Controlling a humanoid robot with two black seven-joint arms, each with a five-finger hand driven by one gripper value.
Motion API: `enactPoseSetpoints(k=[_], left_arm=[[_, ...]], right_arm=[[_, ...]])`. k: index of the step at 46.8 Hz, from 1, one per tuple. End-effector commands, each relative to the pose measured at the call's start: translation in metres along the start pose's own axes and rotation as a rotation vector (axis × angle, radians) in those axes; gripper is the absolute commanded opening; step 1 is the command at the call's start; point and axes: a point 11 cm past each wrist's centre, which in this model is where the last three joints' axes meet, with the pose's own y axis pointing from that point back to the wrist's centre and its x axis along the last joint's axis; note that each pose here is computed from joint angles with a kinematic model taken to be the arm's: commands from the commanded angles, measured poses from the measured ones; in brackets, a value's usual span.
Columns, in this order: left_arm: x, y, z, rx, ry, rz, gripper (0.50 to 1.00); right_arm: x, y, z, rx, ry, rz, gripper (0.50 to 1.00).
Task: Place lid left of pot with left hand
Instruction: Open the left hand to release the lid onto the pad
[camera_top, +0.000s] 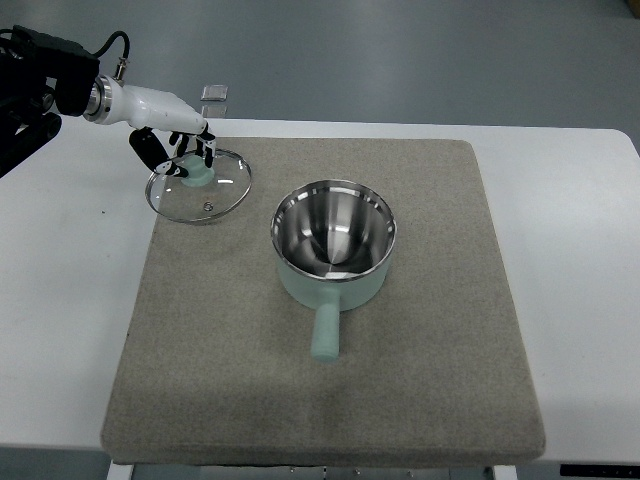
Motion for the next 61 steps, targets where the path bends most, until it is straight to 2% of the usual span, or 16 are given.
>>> enactPoseSetpoints(k=[1,19,45,46,48,49,50,52,53,56,58,61], left_arm=[[-0.001,-0.001,0.001,-0.003,0.001,0.001,0.5],[-0.005,-0.018,0.005,-0.005,0.009,0.032,0.5],[0.0,-0.023,0.009,-0.013,-0.032,0.078,0.5],[0.0,-0.023,0.009,-0.014,-0.032,0.08,0.518],[0.0,-0.023,0.009,-0.013,-0.037,0.085,0.614],[0.0,-0.023,0.009,-0.013,-0.038,0.087,0.685],[0.001,-0.023,0.009,-0.014,-0.038,0.089,0.732],[0.001,-0.022,0.009,-0.014,-0.039,0.091,0.793],[0.001,-0.022,0.009,-0.014,-0.041,0.094,0.812],[0.0,-0.023,0.009,-0.013,-0.042,0.091,0.821],[-0.001,-0.023,0.009,-0.014,-0.042,0.088,0.846],[-0.001,-0.023,0.009,-0.013,-0.042,0.087,0.849]], right_arm=[[0.0,0.0,0.0,-0.001,-0.001,0.0,0.921],[0.0,0.0,0.0,-0.001,-0.001,0.0,0.923],[0.0,0.0,0.0,-0.001,-0.001,0.0,0.921],[0.0,0.0,0.0,-0.001,-0.001,0.0,0.923],[0.0,0.0,0.0,-0.001,-0.001,0.0,0.921],[0.0,0.0,0.0,0.001,0.0,0.0,0.923],[0.0,0.0,0.0,-0.001,-0.001,0.0,0.924],[0.0,0.0,0.0,-0.001,0.0,0.0,0.924],[0.0,0.0,0.0,-0.001,0.001,0.0,0.924],[0.0,0.0,0.0,-0.001,0.001,0.0,0.921],[0.0,0.0,0.0,-0.001,-0.001,0.0,0.924],[0.0,0.0,0.0,-0.001,0.001,0.0,0.921]])
